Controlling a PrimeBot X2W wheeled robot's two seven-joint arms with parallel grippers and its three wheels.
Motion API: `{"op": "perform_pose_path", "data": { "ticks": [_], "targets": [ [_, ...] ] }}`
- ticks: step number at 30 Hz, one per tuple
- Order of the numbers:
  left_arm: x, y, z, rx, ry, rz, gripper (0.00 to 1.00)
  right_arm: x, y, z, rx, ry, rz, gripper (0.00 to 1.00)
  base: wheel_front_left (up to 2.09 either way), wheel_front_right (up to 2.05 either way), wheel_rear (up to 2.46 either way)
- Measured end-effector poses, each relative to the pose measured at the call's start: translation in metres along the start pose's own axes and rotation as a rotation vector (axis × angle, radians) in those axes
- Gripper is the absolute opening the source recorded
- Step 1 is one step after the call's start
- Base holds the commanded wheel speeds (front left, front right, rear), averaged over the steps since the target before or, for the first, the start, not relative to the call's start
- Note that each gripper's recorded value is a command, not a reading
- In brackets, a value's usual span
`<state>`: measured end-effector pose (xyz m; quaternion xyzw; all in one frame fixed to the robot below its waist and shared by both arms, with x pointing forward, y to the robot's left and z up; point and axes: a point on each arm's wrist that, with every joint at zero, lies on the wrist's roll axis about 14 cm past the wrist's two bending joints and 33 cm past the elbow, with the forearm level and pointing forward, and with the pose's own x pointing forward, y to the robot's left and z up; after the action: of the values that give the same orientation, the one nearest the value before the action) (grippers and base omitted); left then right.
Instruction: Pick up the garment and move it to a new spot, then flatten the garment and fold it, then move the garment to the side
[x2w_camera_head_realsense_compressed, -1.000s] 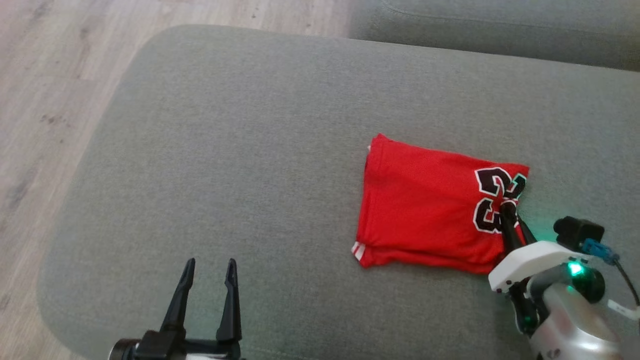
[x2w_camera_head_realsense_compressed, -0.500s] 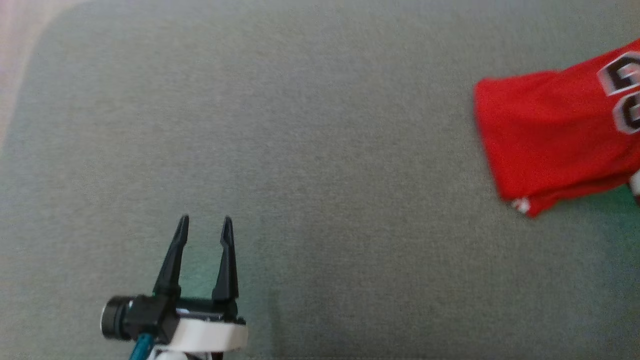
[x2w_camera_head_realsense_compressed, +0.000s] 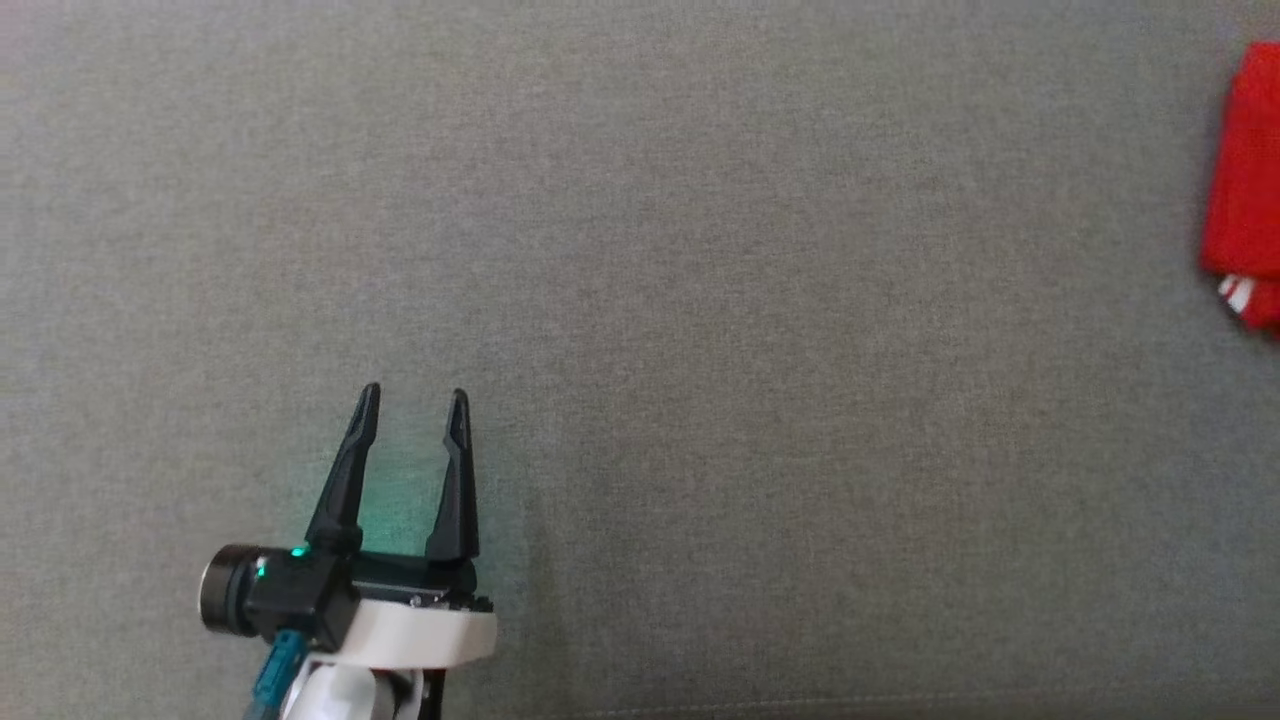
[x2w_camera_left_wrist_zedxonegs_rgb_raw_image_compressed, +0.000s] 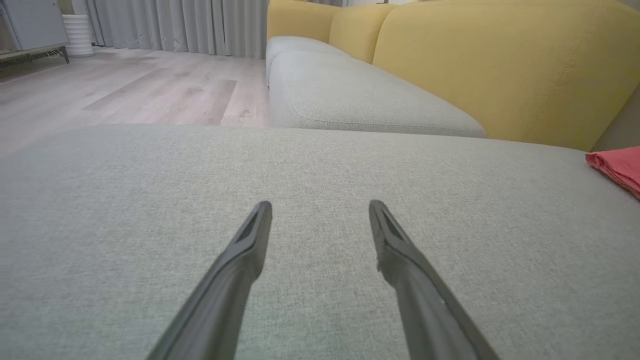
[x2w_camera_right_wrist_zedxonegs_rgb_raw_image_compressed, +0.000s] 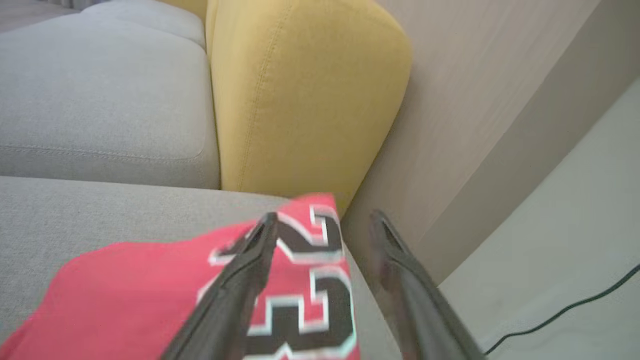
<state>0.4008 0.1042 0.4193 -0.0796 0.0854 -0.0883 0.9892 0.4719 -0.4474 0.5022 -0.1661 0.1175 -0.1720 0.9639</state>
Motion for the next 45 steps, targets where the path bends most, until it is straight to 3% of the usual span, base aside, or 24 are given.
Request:
{"op": "perform_pose_path", "data": {
  "ticks": [4, 8, 14, 20, 26, 31, 42, 43, 45],
  "targets": [
    [-0.003, 0.003, 0.010, 0.011, -0.027, 0.018, 1.00, -0.009, 0.008, 0.020, -0.034, -0.084, -0.004, 1.00, 0.00, 0.00, 0.00],
    [-0.011, 0.007, 0.029, 0.021, -0.079, 0.057, 1.00, -0.029, 0.059, 0.029, 0.025, -0.164, 0.067, 1.00, 0.00, 0.00, 0.00],
    [-0.042, 0.013, 0.051, 0.019, -0.144, 0.119, 1.00, -0.102, 0.169, 0.008, 0.197, -0.152, 0.319, 1.00, 0.00, 0.00, 0.00],
    [-0.084, 0.017, 0.056, 0.028, -0.181, 0.166, 1.00, -0.182, 0.243, 0.011, 0.370, -0.152, 0.546, 1.00, 0.00, 0.00, 0.00],
    [-0.111, 0.025, 0.069, 0.050, -0.245, 0.220, 1.00, -0.231, 0.263, 0.034, 0.461, -0.221, 0.635, 1.00, 0.00, 0.00, 0.00],
    [-0.128, 0.022, 0.067, 0.071, -0.259, 0.195, 1.00, -0.256, 0.264, 0.023, 0.440, -0.215, 0.639, 1.00, 0.00, 0.00, 0.00],
    [-0.122, 0.012, 0.067, 0.092, -0.254, 0.146, 1.00, -0.259, 0.251, 0.018, 0.441, -0.217, 0.590, 1.00, 0.00, 0.00, 0.00],
    [-0.122, 0.011, 0.065, 0.094, -0.246, 0.145, 0.00, -0.259, 0.251, 0.016, 0.441, -0.210, 0.590, 0.00, 0.00, 0.00, 0.00],
    [-0.123, 0.013, 0.051, 0.093, -0.205, 0.150, 0.00, -0.261, 0.254, 0.003, 0.433, -0.169, 0.591, 0.00, 0.00, 0.00, 0.00]
  ]
}}
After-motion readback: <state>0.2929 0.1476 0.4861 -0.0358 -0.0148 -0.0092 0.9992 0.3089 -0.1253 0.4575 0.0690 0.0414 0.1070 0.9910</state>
